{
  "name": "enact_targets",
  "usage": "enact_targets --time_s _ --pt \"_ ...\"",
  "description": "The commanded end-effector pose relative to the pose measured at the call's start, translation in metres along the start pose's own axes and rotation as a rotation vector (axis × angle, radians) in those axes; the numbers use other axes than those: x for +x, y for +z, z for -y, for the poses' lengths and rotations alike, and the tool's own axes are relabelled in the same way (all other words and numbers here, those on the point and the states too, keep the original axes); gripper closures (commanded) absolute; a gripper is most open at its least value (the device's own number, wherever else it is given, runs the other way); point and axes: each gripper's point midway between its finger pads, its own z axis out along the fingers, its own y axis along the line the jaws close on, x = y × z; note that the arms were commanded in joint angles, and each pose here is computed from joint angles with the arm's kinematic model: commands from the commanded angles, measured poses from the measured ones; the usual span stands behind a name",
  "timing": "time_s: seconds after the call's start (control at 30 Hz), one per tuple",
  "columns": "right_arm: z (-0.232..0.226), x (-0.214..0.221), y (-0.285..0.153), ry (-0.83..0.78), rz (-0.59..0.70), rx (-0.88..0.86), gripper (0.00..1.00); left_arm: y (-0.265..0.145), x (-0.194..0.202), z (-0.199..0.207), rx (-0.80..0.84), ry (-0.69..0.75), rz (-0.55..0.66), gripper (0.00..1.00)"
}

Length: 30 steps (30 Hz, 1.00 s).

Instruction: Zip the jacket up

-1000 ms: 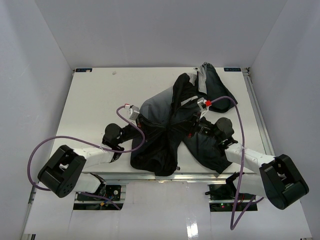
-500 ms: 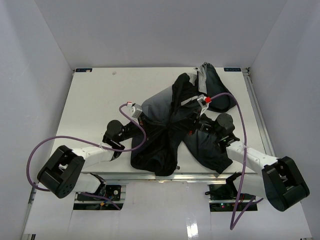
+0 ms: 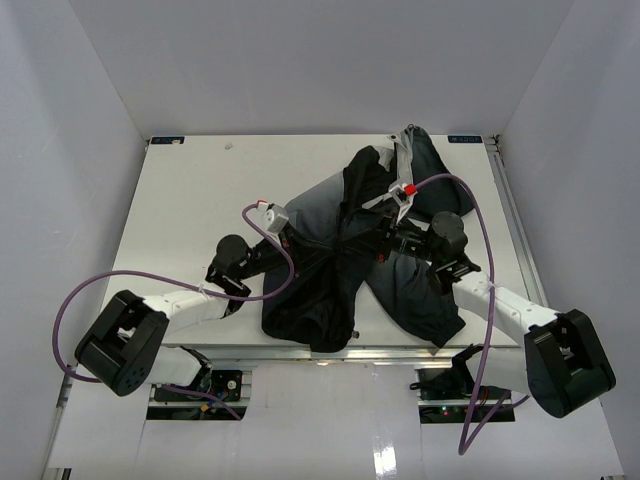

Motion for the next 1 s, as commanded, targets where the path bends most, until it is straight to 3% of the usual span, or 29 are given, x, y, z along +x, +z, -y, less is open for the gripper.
enact_targets --time_s 0.0,0.4,0.7,0.83,0.97 --pt "-0.002 -0.044 0.008 -0.133 0.084 -0.008 0.92 -0.002 0.018 0.013 0.064 -0.064 -0.089 1.0" --pt "0.023 -0.009 -0.012 -0.097 0.021 0.155 0.77 0.011 0.023 0.011 0.046 -0.339 -0.219 1.0" --pt "0.049 0.002 -0.037 -0.092 -0.027 0.378 0.49 0.01 0.026 0.009 0.021 -0.458 -0.284 1.0" --pt "0.048 -0.009 -0.052 -0.164 -0.007 0.455 0.39 0.006 0.027 0.005 -0.006 -0.488 -0.3 1.0" --pt "0.041 -0.025 -0.061 -0.258 -0.002 0.488 0.38 0.002 0.026 0.004 -0.006 -0.514 -0.303 1.0"
